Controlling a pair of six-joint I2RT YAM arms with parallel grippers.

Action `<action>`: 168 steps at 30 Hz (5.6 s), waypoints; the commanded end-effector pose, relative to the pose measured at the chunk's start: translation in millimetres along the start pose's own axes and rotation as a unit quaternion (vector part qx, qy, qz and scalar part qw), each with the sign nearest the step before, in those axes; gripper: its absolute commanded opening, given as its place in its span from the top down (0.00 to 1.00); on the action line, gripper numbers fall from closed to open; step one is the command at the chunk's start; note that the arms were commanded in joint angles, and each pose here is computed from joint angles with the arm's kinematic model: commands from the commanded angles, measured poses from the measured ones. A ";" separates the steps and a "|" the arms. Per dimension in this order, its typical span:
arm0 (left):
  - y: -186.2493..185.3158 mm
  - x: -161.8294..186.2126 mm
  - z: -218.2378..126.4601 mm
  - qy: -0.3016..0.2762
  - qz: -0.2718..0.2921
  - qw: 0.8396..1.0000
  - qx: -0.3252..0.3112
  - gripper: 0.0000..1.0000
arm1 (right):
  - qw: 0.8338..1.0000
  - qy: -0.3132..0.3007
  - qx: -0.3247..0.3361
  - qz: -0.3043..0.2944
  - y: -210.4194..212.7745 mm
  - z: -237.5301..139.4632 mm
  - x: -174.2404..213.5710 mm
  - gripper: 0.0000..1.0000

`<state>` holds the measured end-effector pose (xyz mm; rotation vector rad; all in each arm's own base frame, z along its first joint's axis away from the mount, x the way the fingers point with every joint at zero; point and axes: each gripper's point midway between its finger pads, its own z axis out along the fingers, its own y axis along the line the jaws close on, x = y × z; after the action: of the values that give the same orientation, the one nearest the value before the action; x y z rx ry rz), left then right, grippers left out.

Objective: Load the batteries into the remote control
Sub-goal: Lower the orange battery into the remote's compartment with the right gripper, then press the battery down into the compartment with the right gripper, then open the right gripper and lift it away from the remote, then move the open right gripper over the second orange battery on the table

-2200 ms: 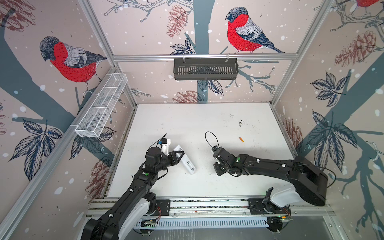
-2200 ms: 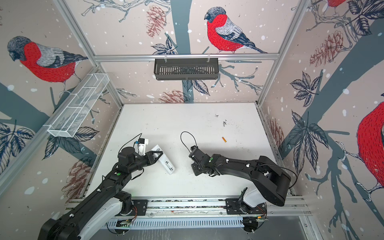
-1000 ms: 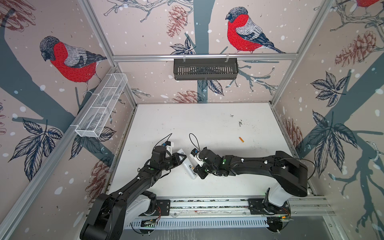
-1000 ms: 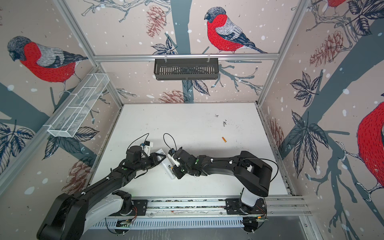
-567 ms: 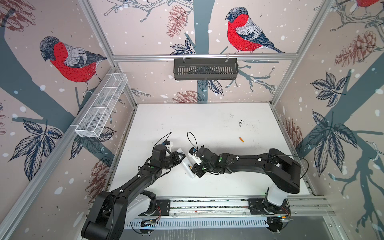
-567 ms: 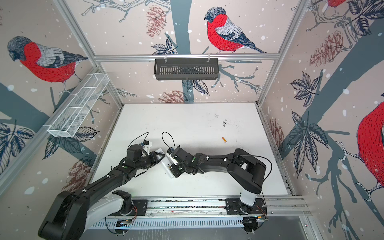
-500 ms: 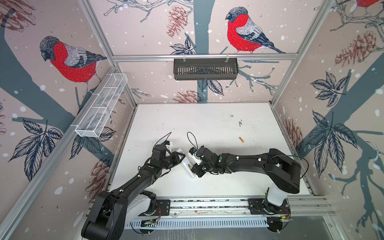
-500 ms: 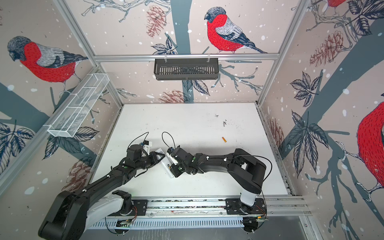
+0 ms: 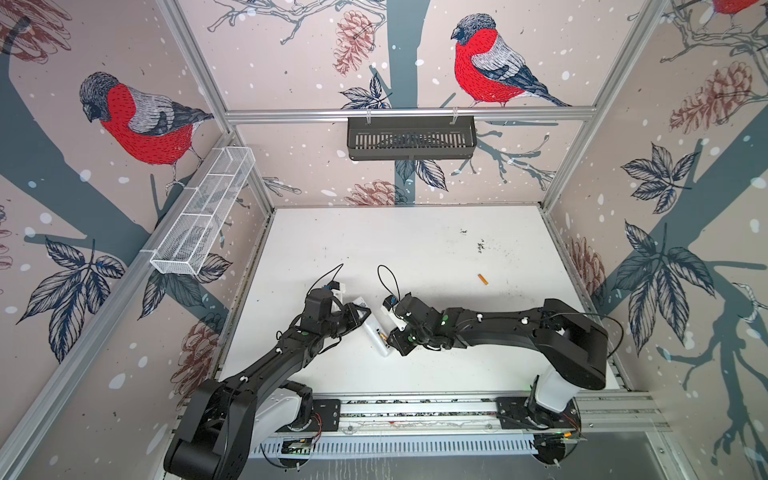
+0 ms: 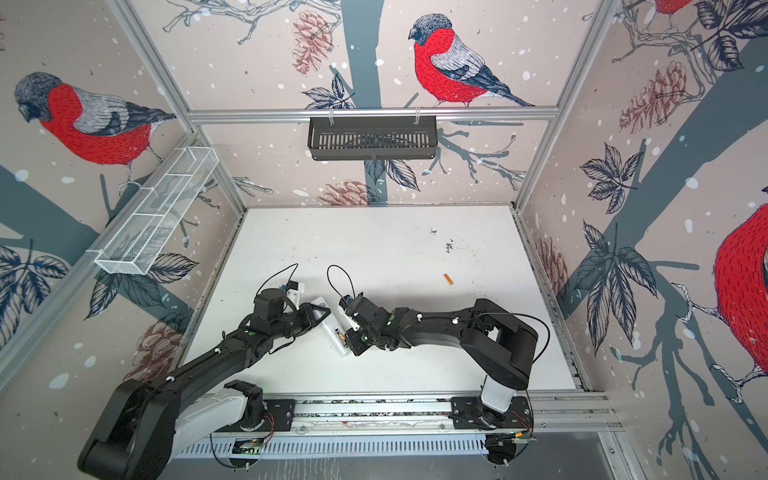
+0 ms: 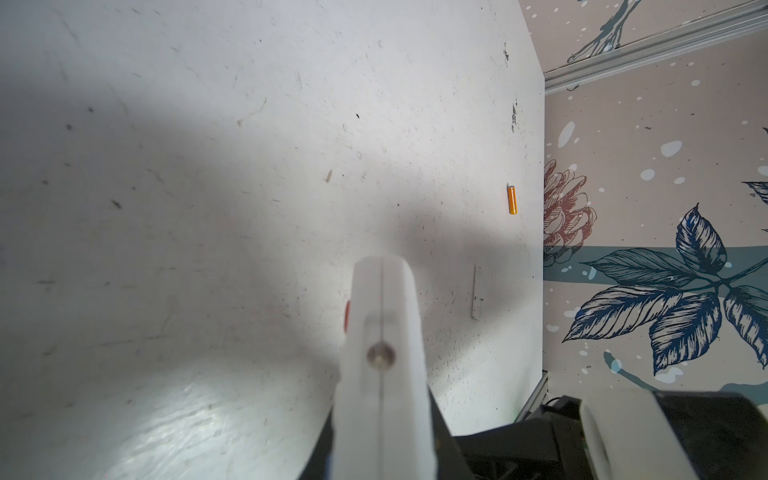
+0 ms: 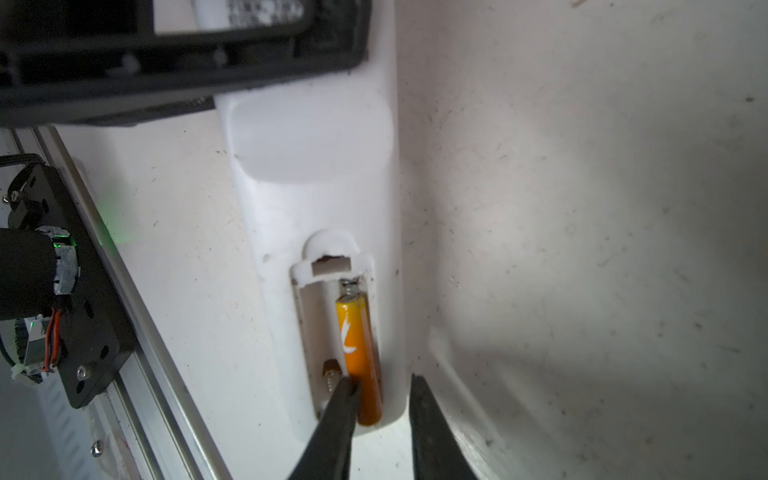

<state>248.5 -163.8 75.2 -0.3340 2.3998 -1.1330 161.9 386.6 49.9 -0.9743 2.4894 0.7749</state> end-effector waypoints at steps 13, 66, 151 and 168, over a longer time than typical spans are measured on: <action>21.9 4.1 -0.6 0.009 0.010 0.999 -0.051 1.00 | 1.000 0.015 0.010 -0.015 2.2 2.9 4.9 0.83; 14.8 -7.1 -9.9 -0.019 0.031 0.998 -0.049 1.00 | 0.993 0.061 -0.014 0.096 7.9 29.7 -9.6 0.93; -76.3 -18.8 -51.1 -0.099 0.162 0.972 0.137 1.00 | 0.991 -0.116 -0.003 0.064 -25.9 -84.6 -44.5 0.29; -62.6 -17.3 -48.1 -0.097 0.148 0.978 0.107 1.00 | 0.890 -0.123 0.307 0.314 -294.5 -188.0 4.3 0.26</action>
<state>238.0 -164.0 151.5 -0.0359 2.0786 -1.1580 340.8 106.0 94.5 0.1656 2.5120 0.2664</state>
